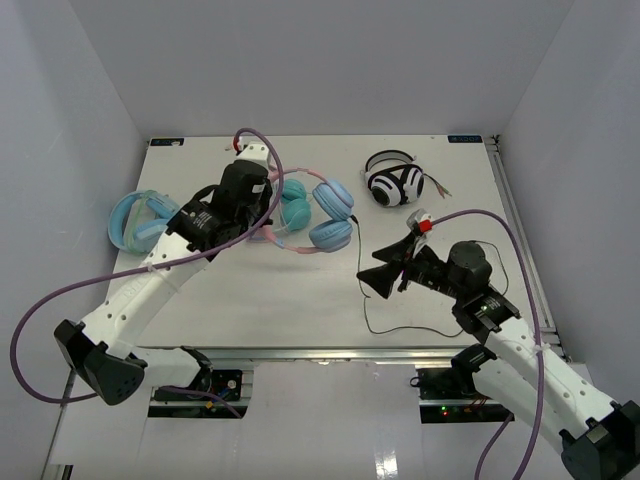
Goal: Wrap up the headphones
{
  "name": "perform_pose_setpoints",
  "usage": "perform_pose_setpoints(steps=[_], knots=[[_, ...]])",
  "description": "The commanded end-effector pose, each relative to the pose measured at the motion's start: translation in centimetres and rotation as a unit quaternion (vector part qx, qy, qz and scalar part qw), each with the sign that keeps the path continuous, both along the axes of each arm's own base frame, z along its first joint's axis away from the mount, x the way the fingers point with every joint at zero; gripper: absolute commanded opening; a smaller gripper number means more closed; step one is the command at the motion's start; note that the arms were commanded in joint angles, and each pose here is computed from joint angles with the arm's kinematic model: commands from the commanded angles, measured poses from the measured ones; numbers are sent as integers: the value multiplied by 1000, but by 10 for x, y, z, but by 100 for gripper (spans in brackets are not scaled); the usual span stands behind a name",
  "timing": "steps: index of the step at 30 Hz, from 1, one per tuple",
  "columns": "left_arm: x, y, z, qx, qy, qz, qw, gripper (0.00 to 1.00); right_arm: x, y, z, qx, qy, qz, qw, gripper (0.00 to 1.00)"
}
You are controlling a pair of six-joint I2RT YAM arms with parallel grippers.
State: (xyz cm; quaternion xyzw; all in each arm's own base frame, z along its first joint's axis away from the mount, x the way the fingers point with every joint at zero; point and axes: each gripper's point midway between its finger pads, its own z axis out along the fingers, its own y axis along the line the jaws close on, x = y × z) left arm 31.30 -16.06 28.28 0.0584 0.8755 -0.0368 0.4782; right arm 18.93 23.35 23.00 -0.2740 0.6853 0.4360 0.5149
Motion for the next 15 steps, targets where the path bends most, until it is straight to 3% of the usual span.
perform_pose_setpoints(steps=[1, 7, 15], knots=[[-2, -20, 65, -103, -64, -32, 992, 0, -15, 21, 18, 28, -78, 67, 994, 82], [-8, -20, 85, -131, -80, -35, 988, 0, -6, 28, -11, 6, -74, 62, 995, 77], [-9, -14, 114, -158, -104, -14, 982, 0, -13, 39, -42, 17, -61, 76, 995, 57]])
